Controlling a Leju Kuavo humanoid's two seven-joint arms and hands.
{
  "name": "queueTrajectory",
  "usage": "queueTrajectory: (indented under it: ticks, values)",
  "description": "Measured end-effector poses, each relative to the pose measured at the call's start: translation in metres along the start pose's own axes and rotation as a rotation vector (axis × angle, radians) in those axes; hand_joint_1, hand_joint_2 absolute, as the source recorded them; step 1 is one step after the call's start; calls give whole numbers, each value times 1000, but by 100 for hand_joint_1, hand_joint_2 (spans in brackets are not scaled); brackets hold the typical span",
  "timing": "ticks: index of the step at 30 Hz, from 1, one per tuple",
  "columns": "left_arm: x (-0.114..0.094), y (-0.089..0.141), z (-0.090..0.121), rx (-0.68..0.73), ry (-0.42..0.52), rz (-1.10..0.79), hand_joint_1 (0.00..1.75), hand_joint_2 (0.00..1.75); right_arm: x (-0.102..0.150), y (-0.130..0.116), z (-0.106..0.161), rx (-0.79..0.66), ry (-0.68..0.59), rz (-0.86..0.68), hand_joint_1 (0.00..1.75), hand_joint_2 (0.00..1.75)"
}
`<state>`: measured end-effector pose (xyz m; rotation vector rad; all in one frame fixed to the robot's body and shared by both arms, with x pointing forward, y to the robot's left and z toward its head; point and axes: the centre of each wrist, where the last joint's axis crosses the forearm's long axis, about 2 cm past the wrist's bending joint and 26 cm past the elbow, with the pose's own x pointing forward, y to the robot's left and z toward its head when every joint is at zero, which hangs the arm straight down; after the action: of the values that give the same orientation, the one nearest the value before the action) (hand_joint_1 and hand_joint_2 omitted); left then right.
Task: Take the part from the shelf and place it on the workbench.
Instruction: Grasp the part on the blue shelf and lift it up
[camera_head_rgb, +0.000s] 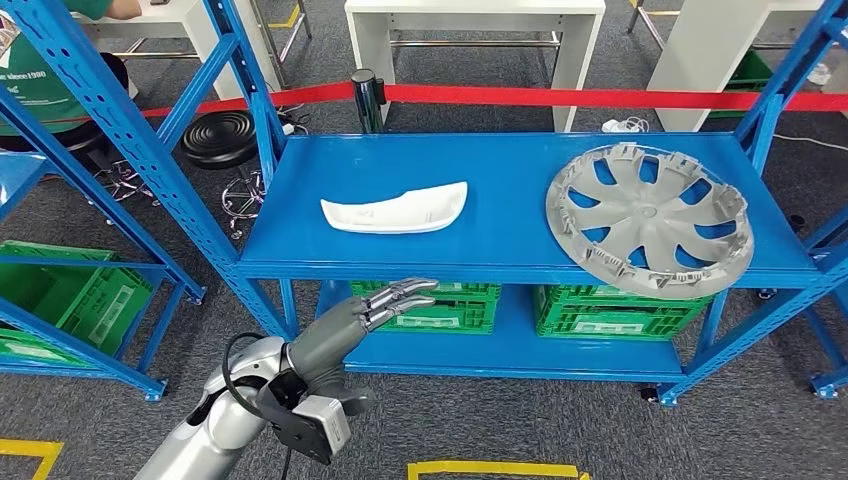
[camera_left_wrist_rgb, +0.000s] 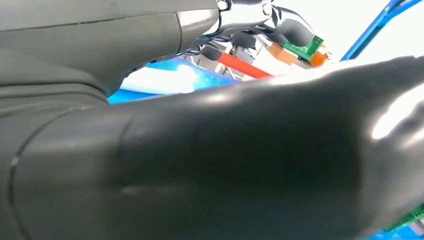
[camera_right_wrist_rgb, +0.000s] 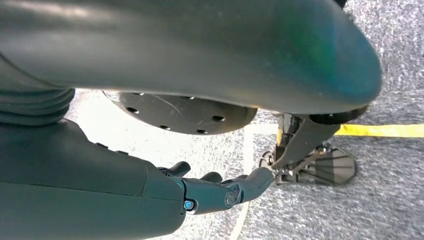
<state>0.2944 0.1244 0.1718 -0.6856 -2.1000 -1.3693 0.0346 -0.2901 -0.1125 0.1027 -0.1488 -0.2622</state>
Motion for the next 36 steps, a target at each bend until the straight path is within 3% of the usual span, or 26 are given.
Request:
queueTrajectory:
  ticks: [10, 36]
  values:
    - [-4, 3, -13, 10, 28, 14, 0, 0, 3, 4, 0, 31, -40, 2, 0, 0]
    - [-12, -1, -21, 14, 59, 36, 0, 0, 6, 4, 0, 44, -33, 0, 0, 0]
